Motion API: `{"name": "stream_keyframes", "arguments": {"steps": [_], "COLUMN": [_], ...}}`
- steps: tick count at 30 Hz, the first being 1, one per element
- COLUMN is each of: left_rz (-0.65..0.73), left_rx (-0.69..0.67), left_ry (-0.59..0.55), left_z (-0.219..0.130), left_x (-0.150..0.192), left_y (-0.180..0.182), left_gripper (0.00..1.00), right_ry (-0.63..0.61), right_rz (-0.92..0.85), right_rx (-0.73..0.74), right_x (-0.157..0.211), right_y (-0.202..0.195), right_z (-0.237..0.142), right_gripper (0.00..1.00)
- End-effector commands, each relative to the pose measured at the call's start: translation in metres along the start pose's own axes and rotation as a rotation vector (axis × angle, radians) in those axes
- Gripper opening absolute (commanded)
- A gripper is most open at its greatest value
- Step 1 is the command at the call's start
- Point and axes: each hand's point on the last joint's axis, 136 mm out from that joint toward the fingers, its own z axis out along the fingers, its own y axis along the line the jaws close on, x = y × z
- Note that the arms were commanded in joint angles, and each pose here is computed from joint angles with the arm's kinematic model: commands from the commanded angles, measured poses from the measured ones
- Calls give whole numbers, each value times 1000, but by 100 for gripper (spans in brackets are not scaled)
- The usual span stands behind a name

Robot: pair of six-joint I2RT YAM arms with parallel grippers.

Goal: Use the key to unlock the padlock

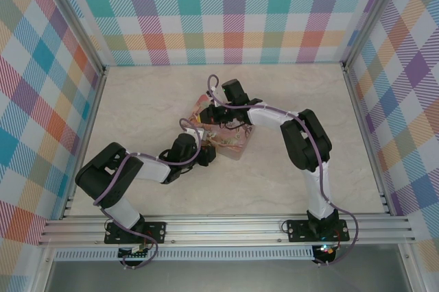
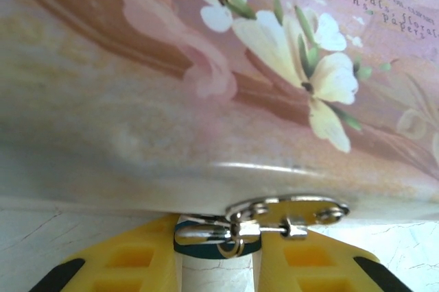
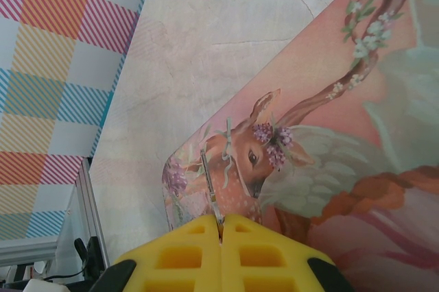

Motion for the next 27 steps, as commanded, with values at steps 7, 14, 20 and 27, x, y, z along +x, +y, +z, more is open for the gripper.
{"name": "stream_keyframes", "arguments": {"steps": [7,14,20,27], "left_rz": [-16,-114,-173,-255], "left_rx": [58,66,55,99], "left_ry": [-120,-129,-127,-100], "left_z": [-8,-17,-21,-19], "left_x": [-40,-45,-46,-52], "left_y": [-23,-26,-25,-38], "left_gripper": [26,26,25,24], "right_ry": [67,-54,-86,-49], "right_rz": [56,-56,-146,-217], "right_rx": [28,30,92,189], "right_x": [27,5,22,82], "right_y": [-5,20,23,6], "right_z": [2,-34,-67,-101], "right_gripper": [7,7,7,7]}}
